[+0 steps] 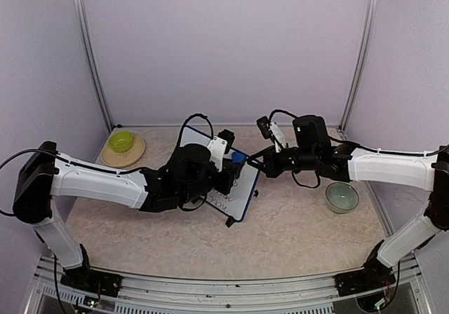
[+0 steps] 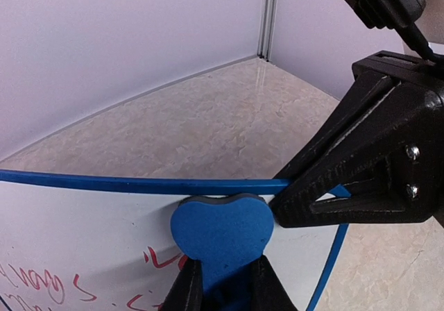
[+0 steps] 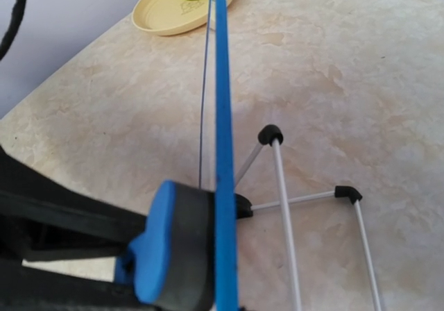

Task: Erase the whiteboard
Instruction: Erase the center of the whiteboard.

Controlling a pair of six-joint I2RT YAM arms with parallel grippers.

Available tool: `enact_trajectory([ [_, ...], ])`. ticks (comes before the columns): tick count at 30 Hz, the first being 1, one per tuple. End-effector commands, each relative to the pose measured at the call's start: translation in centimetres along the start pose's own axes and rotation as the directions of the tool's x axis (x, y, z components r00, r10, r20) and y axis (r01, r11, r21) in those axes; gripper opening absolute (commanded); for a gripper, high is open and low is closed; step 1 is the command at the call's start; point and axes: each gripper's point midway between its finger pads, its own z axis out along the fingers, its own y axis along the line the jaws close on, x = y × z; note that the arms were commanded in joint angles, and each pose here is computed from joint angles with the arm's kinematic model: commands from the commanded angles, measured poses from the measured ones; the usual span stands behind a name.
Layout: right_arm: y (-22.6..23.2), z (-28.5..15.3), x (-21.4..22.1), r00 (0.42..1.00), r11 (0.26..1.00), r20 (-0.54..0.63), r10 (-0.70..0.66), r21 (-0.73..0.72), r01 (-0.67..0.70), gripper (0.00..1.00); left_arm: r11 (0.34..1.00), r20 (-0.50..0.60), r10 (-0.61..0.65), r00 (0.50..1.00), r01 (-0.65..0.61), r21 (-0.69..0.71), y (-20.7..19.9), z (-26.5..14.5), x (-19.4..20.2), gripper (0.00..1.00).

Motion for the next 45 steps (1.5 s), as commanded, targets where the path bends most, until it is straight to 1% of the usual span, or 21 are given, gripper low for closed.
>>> enact_trajectory([
  [1, 4.9, 0.3, 5.8, 0.981, 0.973, -0.182, -0.061, -0.229, 0.018, 0.00, 0.990, -0.042, -0.017, 0.999, 0.011, -0.137, 3.5, 0.9, 1.5, 0.18],
  [4, 4.9, 0.3, 5.9, 0.981, 0.973, -0.182, -0.062, -0.229, 0.019, 0.00, 0.976, -0.050, -0.064, 0.997, 0.052, -0.210, 6.7, 0.8, 1.9, 0.18],
  [8, 4.9, 0.3, 5.9, 0.982, 0.973, -0.181, -0.060, -0.229, 0.017, 0.00, 0.951, -0.051, -0.094, 0.994, 0.075, -0.299, 10.5, 0.3, 2.4, 0.18],
  [13, 5.0, 0.3, 5.9, 0.981, 0.973, -0.183, -0.058, -0.230, 0.015, 0.00, 0.922, -0.065, -0.120, 0.991, 0.087, -0.376, 14.0, -0.1, 3.2, 0.18],
  [15, 4.9, 0.4, 5.9, 0.982, 0.973, -0.182, -0.059, -0.229, 0.016, 0.00, 0.917, -0.065, -0.124, 0.990, 0.090, -0.388, 14.6, -0.2, 3.3, 0.18],
  [20, 4.9, 0.5, 5.8, 0.981, 0.974, -0.183, -0.058, -0.228, 0.015, 0.00, 0.948, -0.061, -0.105, 0.993, 0.081, -0.307, 12.6, -0.1, 3.3, 0.18],
  [27, 4.9, 0.7, 5.9, 0.980, 0.973, -0.189, -0.054, -0.231, 0.009, 0.00, 0.987, -0.048, -0.027, 0.998, 0.019, -0.159, 7.1, 0.1, 3.0, 0.18],
  [31, 4.9, 0.7, 5.8, 0.981, 0.973, -0.187, -0.055, -0.229, 0.011, 0.00, 0.998, -0.013, -0.016, 1.000, 0.015, -0.061, 4.4, -0.5, 2.3, 0.18],
  [33, 4.9, 0.8, 5.8, 0.981, 0.973, -0.188, -0.056, -0.229, 0.011, 0.00, 0.999, -0.005, -0.021, 1.000, 0.021, -0.035, 3.9, -0.6, 2.2, 0.18],
  [38, 4.8, 0.8, 5.9, 0.980, 0.973, -0.189, -0.055, -0.229, 0.011, 0.00, 0.999, -0.020, -0.023, 1.000, 0.023, -0.025, 3.6, -0.5, 2.8, 0.18],
  [45, 4.8, 0.9, 6.0, 0.980, 0.974, -0.193, -0.055, -0.228, 0.010, 0.00, 1.000, -0.066, -0.023, 0.998, 0.022, -0.011, 3.0, -0.8, 4.7, 0.18],
])
